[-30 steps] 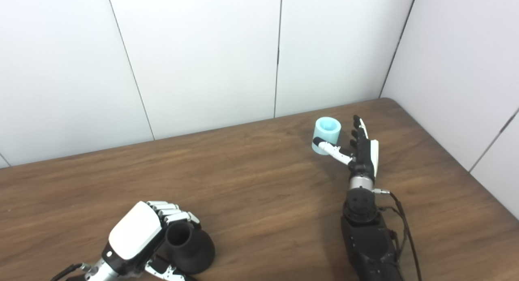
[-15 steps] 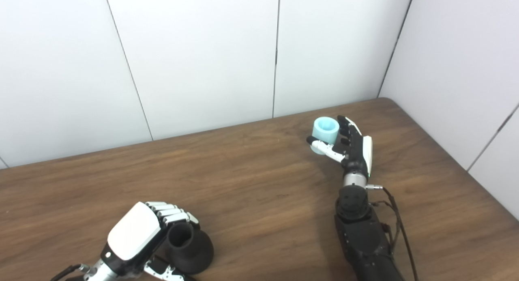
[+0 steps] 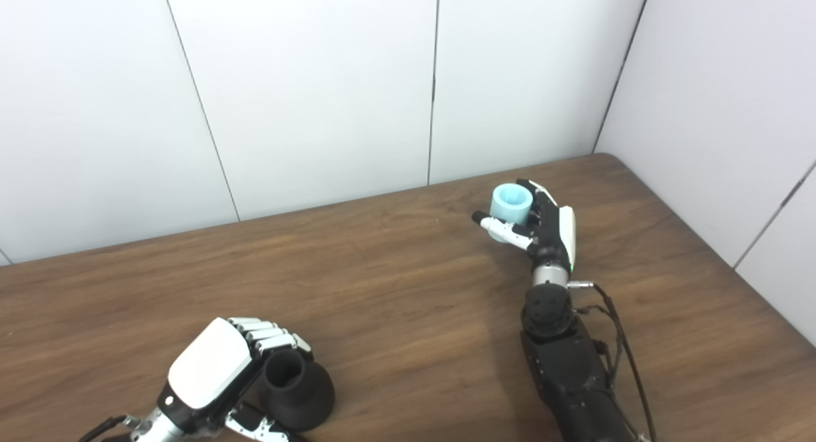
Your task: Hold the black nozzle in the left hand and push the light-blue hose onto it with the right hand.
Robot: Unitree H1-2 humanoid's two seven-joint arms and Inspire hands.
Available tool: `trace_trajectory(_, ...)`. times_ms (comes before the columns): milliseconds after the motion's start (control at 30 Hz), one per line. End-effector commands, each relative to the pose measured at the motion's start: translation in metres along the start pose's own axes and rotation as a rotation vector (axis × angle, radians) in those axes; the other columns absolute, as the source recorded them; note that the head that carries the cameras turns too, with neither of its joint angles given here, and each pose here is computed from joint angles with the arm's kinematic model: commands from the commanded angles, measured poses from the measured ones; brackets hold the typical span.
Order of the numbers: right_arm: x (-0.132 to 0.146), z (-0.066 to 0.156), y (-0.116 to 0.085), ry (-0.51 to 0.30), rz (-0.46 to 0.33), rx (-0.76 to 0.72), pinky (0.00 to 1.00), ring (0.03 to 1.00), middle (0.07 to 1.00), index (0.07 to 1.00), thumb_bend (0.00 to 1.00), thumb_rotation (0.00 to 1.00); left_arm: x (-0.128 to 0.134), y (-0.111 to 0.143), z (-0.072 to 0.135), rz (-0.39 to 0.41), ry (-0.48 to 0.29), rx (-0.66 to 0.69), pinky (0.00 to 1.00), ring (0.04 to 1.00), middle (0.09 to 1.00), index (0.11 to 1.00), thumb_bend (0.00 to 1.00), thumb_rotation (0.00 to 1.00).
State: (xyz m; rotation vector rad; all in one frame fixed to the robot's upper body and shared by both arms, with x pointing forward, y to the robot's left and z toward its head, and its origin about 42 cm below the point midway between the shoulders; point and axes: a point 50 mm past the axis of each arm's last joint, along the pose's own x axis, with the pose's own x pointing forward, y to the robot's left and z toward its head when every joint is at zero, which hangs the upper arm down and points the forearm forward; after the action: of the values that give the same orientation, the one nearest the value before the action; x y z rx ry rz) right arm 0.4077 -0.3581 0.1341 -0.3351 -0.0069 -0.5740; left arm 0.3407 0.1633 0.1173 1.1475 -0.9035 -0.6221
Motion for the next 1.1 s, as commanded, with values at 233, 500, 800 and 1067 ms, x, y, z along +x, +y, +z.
trace_trajectory(233, 0.011, 0.021, 0.007, -0.054, -0.032, -0.006, 0.63, 0.721, 0.736, 0.712, 0.9, 0.23, -0.041, -0.04, 0.024, -0.063, 0.064, -0.122, 0.35, 0.45, 0.479, 0.493, 0.52, 0.0)
trace_trajectory(500, 0.01, 0.019, 0.007, -0.085, -0.115, -0.044, 0.43, 0.538, 0.584, 0.498, 0.52, 0.12, -0.041, -0.041, 0.023, -0.075, 0.064, -0.12, 0.35, 0.445, 0.483, 0.487, 0.52, 0.0)
trace_trajectory(800, 0.006, 0.022, 0.006, -0.119, -0.106, -0.065, 0.5, 0.562, 0.574, 0.489, 0.51, 0.12, -0.042, -0.042, 0.022, -0.087, 0.068, -0.118, 0.35, 0.448, 0.483, 0.488, 0.52, 0.0)
trace_trajectory(1067, 0.002, 0.027, 0.002, -0.164, -0.082, -0.099, 0.49, 0.558, 0.57, 0.489, 0.51, 0.13, -0.041, -0.042, 0.022, -0.09, 0.067, -0.122, 0.35, 0.444, 0.485, 0.483, 0.52, 0.0)
